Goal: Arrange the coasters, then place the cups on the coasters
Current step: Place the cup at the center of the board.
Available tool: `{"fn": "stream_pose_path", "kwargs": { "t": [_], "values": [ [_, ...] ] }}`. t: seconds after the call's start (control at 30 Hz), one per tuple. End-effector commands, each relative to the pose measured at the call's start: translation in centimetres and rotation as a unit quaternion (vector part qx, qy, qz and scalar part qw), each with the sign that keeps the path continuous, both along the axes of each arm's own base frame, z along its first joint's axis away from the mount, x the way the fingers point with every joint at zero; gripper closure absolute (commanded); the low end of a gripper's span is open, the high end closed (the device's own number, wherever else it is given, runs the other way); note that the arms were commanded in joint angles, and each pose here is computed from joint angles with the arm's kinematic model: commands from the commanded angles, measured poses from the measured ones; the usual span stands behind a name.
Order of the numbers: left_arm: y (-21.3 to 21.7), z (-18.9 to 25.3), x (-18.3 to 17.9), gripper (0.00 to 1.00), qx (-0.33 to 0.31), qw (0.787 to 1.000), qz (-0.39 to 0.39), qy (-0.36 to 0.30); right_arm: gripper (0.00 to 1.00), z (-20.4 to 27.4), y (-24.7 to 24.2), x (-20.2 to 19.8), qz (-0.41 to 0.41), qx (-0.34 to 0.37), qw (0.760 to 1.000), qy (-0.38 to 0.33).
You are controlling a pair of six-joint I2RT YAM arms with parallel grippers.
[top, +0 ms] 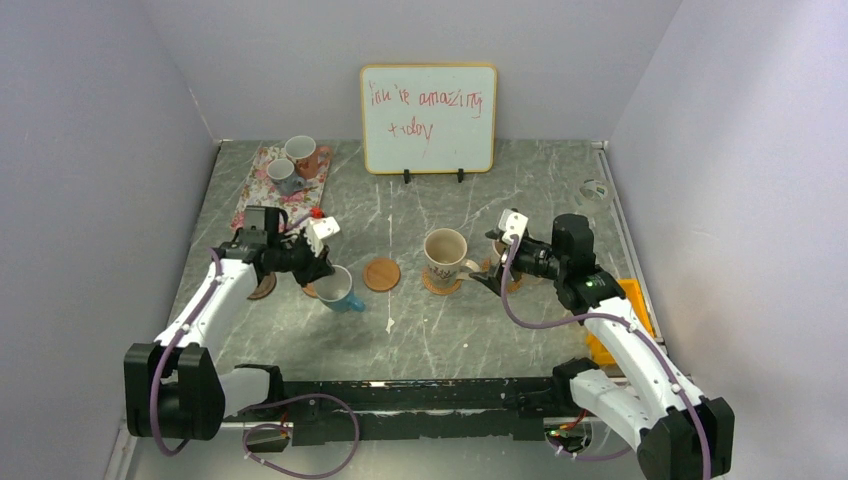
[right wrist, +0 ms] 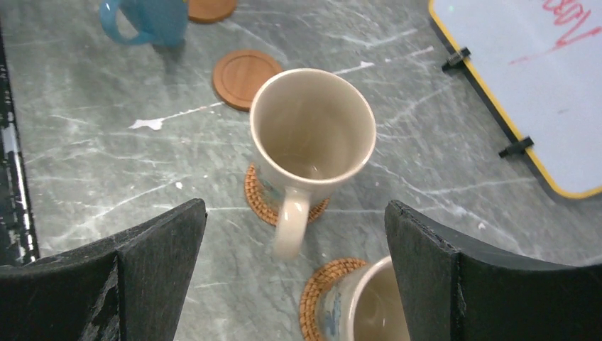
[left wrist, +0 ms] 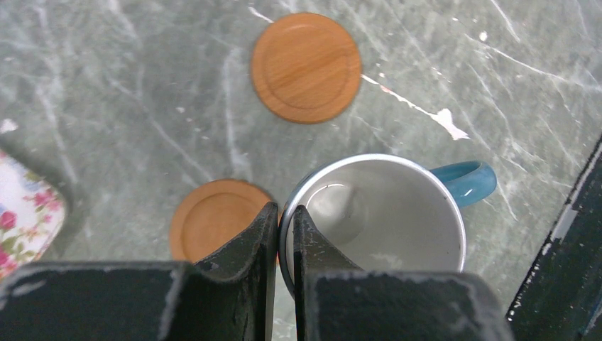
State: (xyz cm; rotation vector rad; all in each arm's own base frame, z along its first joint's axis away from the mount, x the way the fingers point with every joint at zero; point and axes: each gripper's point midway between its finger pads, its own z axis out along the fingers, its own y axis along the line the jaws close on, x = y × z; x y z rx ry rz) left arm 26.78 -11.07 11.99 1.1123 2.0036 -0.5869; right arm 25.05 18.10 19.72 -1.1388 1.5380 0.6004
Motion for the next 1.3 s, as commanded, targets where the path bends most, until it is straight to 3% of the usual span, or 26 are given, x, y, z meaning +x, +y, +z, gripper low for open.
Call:
{"fn": "stream_pose_path", "kwargs": {
  "t": [0.0,0.4,0.47,0.63,0.7,0.73,0.97,1.13,1.27],
  "values": [
    [-2.3,1.0,-0.6,0.95,-0.003,0.999,-0.043,-0.032,0.00,4.0,1.9,-1.8,0.062,0.021,0.996,-0.055],
    [-5.7,-1.2,-3.8,0.93,0.006,0.993,-0.121,0.006,0.00,1.0,7.6,-4.4,0.157,-0.063,0.985,-0.016],
    [-5.7,-1.2,-3.8,0.83,0.010,0.992,-0.125,0.007,0.00,0.2,8.3,-5.0,0.173,-0.079,0.982,-0.014],
    [-5.4,-0.7,-3.7,0.34,0.021,0.991,-0.129,0.009,0.00,-1.1,10.7,-5.2,0.170,-0.103,0.980,-0.002],
    [-5.3,-0.3,-3.6,0.07,0.023,0.992,-0.125,0.003,0.00,-1.3,12.1,-5.3,0.167,-0.109,0.980,0.006],
    [-5.3,0.1,-3.6,0.03,0.025,0.992,-0.123,-0.003,0.00,-1.6,12.7,-5.2,0.159,-0.115,0.980,0.010],
    [-2.2,6.4,-1.6,0.03,0.019,0.994,-0.045,-0.095,0.00,-2.5,17.4,-7.1,0.156,-0.127,0.979,0.022],
    [4.8,9.5,1.7,0.03,0.046,0.978,0.127,-0.160,0.00,-4.3,19.9,-7.7,0.120,-0.133,0.983,0.046],
    [9.7,8.3,2.5,0.03,0.045,0.965,0.213,-0.148,0.05,-4.6,22.1,-8.5,0.087,-0.134,0.986,0.051]
  ]
}}
